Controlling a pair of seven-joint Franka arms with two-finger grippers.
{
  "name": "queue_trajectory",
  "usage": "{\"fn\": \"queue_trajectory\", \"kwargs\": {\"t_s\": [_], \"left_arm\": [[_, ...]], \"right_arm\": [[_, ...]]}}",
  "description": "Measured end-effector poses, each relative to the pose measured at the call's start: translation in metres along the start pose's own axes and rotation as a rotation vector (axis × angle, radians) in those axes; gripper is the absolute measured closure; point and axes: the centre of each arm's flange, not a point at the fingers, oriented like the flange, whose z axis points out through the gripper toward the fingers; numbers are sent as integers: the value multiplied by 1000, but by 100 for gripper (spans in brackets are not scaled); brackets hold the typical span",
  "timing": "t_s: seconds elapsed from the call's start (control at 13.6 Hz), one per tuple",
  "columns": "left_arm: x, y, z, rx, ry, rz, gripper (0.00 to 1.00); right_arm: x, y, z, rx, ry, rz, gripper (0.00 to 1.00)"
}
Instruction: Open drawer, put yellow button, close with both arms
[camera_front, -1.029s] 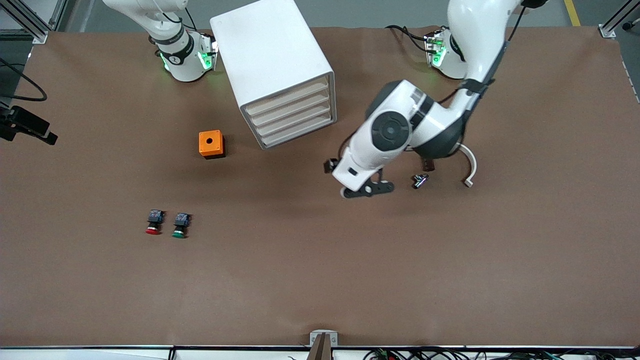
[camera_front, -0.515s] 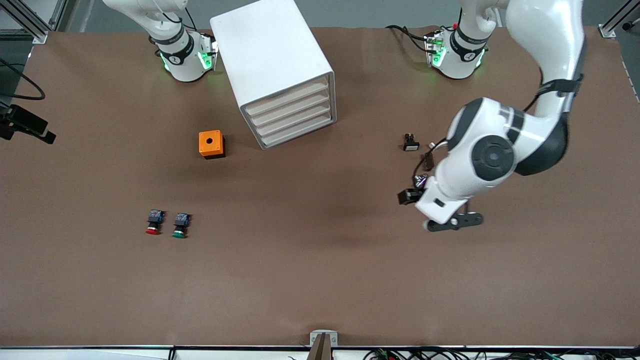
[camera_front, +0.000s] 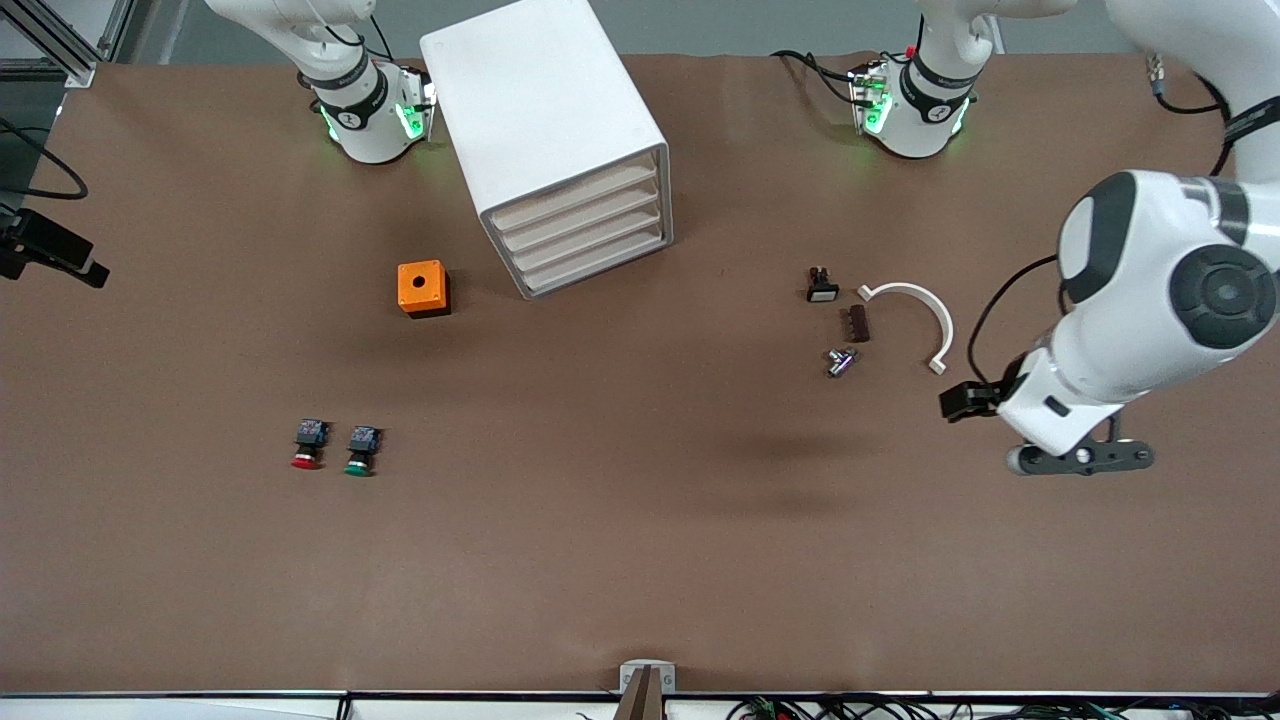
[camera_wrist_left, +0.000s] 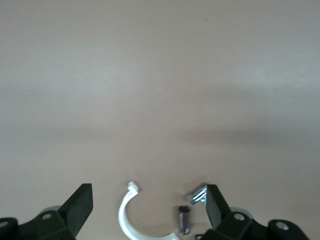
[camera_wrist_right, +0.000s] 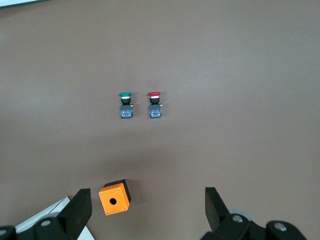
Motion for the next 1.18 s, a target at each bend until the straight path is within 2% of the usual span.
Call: {"fn": "queue_trajectory", "kwargs": {"t_s": [0.66,1.18], "left_arm": [[-62,-45,-123,9,62,-51,0],[-92,-68,-134,-35,56,-70,0]], "right_arm": [[0,-1,0,0,-2,-2,0],[0,-1,0,0,-3,-2,0]]}}
